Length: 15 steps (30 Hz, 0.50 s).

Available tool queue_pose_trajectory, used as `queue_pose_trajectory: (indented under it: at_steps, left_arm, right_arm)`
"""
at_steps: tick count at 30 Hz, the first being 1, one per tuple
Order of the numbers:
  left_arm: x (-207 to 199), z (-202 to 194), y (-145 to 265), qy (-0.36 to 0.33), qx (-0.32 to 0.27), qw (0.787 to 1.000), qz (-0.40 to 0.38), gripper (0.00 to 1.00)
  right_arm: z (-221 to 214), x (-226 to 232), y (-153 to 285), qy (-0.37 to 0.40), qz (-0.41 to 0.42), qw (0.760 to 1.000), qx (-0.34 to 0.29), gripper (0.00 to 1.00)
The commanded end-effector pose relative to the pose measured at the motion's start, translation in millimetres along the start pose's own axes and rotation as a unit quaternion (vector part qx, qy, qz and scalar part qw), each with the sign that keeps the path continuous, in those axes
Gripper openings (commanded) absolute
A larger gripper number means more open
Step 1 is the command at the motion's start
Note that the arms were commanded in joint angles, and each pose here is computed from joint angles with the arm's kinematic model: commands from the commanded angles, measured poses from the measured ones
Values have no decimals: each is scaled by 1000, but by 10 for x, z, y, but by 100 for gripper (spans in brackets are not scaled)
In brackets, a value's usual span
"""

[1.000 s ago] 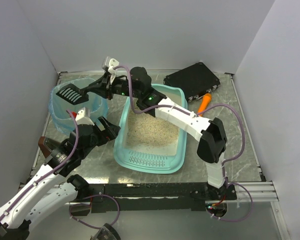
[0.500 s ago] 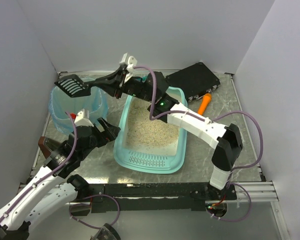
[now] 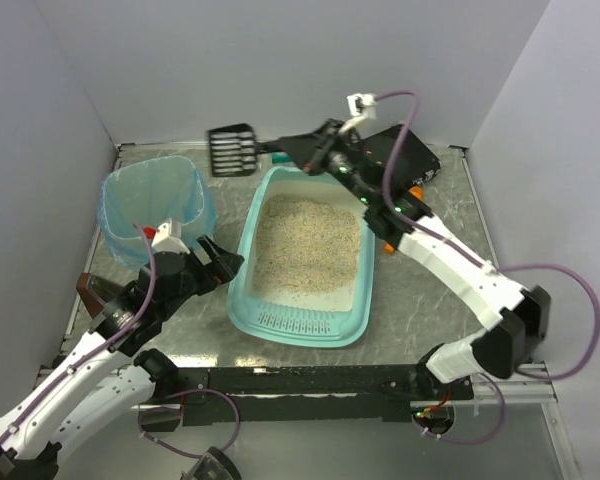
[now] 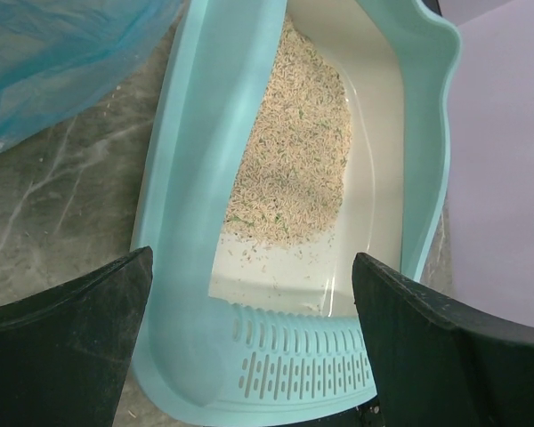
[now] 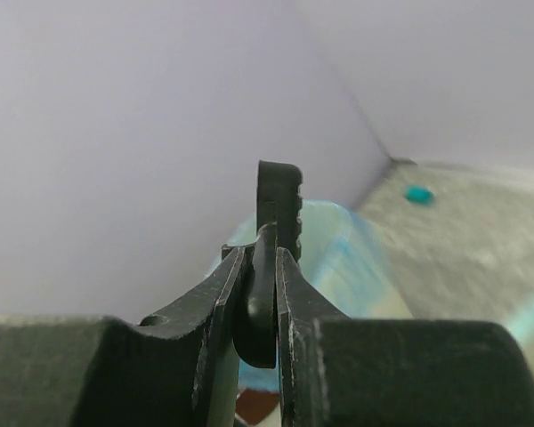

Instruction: Clean the litter box

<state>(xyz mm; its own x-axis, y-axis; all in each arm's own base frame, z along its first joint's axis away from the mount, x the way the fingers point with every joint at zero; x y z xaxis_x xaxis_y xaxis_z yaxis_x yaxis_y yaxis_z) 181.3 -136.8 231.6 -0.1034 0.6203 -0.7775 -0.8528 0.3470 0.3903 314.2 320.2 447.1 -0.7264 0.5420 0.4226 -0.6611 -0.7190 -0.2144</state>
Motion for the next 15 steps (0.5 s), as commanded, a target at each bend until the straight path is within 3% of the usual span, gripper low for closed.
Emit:
queue_pose_trajectory:
  at_steps: [1, 6, 11, 15]
  left_arm:
    - [-109, -42, -117, -4, 14, 1000, -17, 97]
    - [-218, 12, -383, -43, 13, 999, 16, 97]
    - [-226, 99, -678, -114, 8, 990, 80, 100]
    - [-266, 133, -863, -175, 22, 978, 114, 91]
  right_arm:
    - [-47, -567, 535, -80, -130, 988, 14, 0]
    - [-213, -1023, 1115, -43, -245, 969, 13, 0]
    - [-564, -1349, 1460, -6, -333, 938, 94, 0]
    - [-862, -1503, 1425, -21, -348, 926, 147, 0]
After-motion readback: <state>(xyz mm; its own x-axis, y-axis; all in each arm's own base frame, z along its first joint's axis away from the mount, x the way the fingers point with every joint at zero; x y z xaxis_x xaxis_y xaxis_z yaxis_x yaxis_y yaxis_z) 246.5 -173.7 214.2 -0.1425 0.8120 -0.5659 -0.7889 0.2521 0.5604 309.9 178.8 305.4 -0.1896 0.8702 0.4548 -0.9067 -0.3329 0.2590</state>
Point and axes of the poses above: each gripper's point midway between its finger pads, its own y axis back along the fingers, its own x axis along the line the jaws close on, z = x × y, the point moved 4 cm from there along y, back along the fingers, and after that the axes turned 11 degrees about y, right-handed, at the moved point
